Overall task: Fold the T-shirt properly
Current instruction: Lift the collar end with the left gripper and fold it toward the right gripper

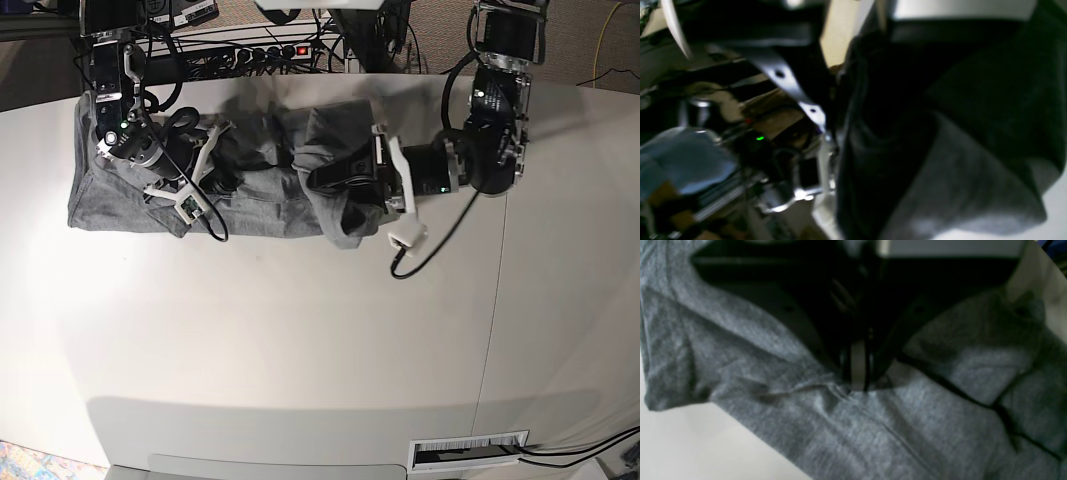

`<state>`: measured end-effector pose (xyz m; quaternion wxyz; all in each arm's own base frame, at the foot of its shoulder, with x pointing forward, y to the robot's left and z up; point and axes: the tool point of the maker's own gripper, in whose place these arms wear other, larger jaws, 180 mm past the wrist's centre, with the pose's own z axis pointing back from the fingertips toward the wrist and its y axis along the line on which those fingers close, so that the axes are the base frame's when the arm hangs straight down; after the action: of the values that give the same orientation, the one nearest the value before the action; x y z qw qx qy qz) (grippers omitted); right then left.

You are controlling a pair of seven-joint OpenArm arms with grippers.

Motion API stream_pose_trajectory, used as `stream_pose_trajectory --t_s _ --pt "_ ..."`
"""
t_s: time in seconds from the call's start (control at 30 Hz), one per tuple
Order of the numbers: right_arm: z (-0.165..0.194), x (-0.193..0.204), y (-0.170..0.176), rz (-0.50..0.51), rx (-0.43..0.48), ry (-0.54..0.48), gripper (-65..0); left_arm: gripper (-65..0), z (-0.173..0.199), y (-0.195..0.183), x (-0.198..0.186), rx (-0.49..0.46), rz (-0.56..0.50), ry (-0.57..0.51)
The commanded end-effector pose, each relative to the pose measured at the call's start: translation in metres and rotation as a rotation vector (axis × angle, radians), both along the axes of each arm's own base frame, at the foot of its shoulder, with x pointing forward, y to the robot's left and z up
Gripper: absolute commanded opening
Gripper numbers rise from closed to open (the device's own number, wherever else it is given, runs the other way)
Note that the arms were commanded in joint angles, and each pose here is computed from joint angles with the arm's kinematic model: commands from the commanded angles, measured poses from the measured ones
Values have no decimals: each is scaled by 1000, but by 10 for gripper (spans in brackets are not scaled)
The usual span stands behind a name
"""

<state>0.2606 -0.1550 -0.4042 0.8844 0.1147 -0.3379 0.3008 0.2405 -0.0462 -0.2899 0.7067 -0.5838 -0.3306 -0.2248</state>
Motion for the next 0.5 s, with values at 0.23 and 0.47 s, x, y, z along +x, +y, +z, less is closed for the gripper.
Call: stream_pose_trajectory --t_s 0.23,0.47 --pt "-1 -5 -13 15 -106 28 -650 -571 -10 -19 -10 78 -49 -57" --pt "15 2 -7 36 -113 -29 -650 -458 -10 -20 -10 83 -56 -61"
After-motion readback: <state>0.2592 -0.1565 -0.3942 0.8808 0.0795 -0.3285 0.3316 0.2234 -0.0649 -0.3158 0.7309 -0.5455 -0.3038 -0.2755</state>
